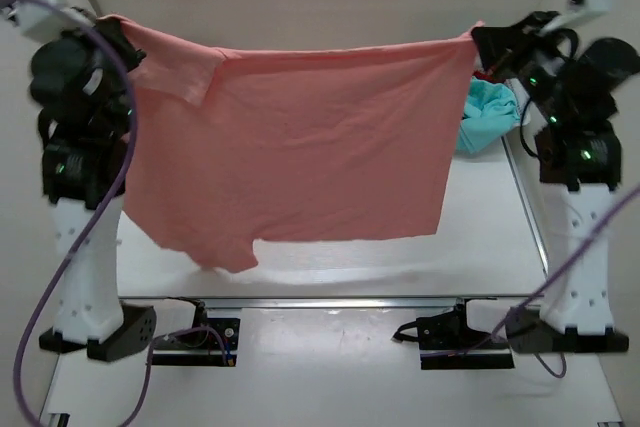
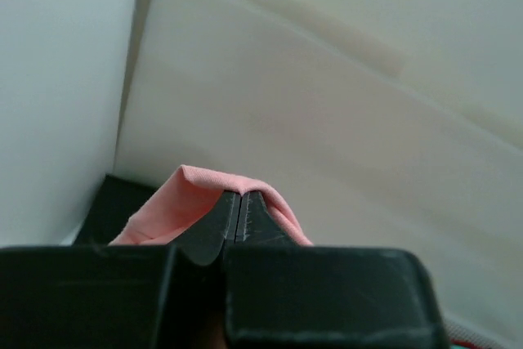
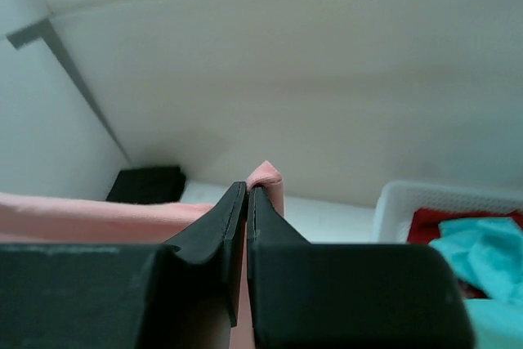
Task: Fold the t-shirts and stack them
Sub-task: Flatten out the tshirt, then fold the flattened tshirt in 1/3 of the way
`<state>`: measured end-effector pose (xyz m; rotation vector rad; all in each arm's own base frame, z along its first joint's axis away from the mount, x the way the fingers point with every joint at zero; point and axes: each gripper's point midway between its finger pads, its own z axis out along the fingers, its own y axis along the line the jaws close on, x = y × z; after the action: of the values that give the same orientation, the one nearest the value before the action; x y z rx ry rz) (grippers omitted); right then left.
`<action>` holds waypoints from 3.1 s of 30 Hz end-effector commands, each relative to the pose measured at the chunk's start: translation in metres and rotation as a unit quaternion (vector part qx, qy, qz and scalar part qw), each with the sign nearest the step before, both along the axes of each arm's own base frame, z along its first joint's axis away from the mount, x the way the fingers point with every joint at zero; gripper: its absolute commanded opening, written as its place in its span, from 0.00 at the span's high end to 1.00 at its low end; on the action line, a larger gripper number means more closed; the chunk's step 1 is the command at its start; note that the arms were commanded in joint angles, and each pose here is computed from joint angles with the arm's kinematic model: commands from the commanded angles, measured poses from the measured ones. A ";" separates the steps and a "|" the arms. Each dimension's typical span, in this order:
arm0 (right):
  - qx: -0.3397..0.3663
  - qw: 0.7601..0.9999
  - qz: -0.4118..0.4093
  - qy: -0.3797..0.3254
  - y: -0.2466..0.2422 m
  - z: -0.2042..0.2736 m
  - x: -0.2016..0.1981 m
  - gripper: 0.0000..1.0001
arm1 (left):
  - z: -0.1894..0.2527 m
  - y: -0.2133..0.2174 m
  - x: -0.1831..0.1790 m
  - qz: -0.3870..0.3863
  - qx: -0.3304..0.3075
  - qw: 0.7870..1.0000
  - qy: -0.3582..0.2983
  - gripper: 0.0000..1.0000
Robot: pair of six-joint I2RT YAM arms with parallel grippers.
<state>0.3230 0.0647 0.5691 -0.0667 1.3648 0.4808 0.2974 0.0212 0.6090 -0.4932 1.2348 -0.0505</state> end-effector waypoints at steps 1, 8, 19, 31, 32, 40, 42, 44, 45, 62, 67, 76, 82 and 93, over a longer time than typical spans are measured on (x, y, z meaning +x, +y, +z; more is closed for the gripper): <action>0.002 0.996 0.010 0.088 0.013 -0.064 0.076 1.00 | -0.085 -0.023 0.101 -0.045 -0.030 0.993 0.105 1.00; -0.016 0.984 0.051 0.170 0.042 -0.119 0.193 1.00 | -0.100 -0.022 0.209 -0.123 -0.084 0.982 0.118 1.00; 0.024 0.994 0.042 0.096 0.024 -0.048 0.139 1.00 | -0.014 -0.002 0.113 -0.099 -0.060 0.993 0.026 1.00; 0.088 0.906 0.115 0.397 0.037 -0.317 0.073 1.00 | -0.331 -0.049 0.036 -0.156 -0.177 0.913 0.334 1.00; 0.095 0.887 0.121 0.435 0.040 -0.351 0.060 1.00 | -0.346 -0.056 0.026 -0.168 -0.190 0.902 0.350 1.00; 0.116 0.828 0.071 0.544 0.030 -0.449 -0.027 1.00 | -0.484 -0.084 -0.074 -0.165 -0.296 0.784 0.519 1.00; 0.101 0.833 0.078 0.539 0.033 -0.440 -0.034 0.99 | -0.473 -0.083 -0.082 -0.165 -0.292 0.789 0.515 1.00; 0.094 0.844 0.081 0.521 0.034 -0.420 -0.040 1.00 | -0.452 -0.080 -0.083 -0.157 -0.285 0.800 0.505 1.00; 0.091 0.845 0.081 0.520 0.035 -0.414 -0.043 0.99 | -0.428 -0.079 -0.077 -0.165 -0.276 0.815 0.481 1.00; 0.061 0.814 0.047 0.576 0.023 -0.431 -0.086 1.00 | -0.442 -0.081 -0.127 -0.154 -0.270 0.753 0.579 1.00; 0.065 0.778 0.023 0.625 0.017 -0.456 -0.121 1.00 | -0.456 -0.072 -0.160 -0.113 -0.282 0.734 0.607 1.00; 0.041 0.719 -0.015 0.693 0.000 -0.497 -0.135 1.00 | -0.451 -0.060 -0.113 -0.079 -0.305 0.767 0.559 1.00; 0.049 0.724 -0.011 0.688 0.000 -0.499 -0.103 1.00 | -0.458 -0.056 -0.071 -0.073 -0.327 0.773 0.538 1.00; 0.064 0.725 -0.013 0.686 -0.013 -0.496 -0.026 1.00 | -0.467 -0.033 -0.002 -0.052 -0.321 0.772 0.545 1.00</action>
<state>0.2658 0.0552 0.0677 0.5841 2.8257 0.6070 0.2582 -0.0214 0.1206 -1.2004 2.5200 -0.3082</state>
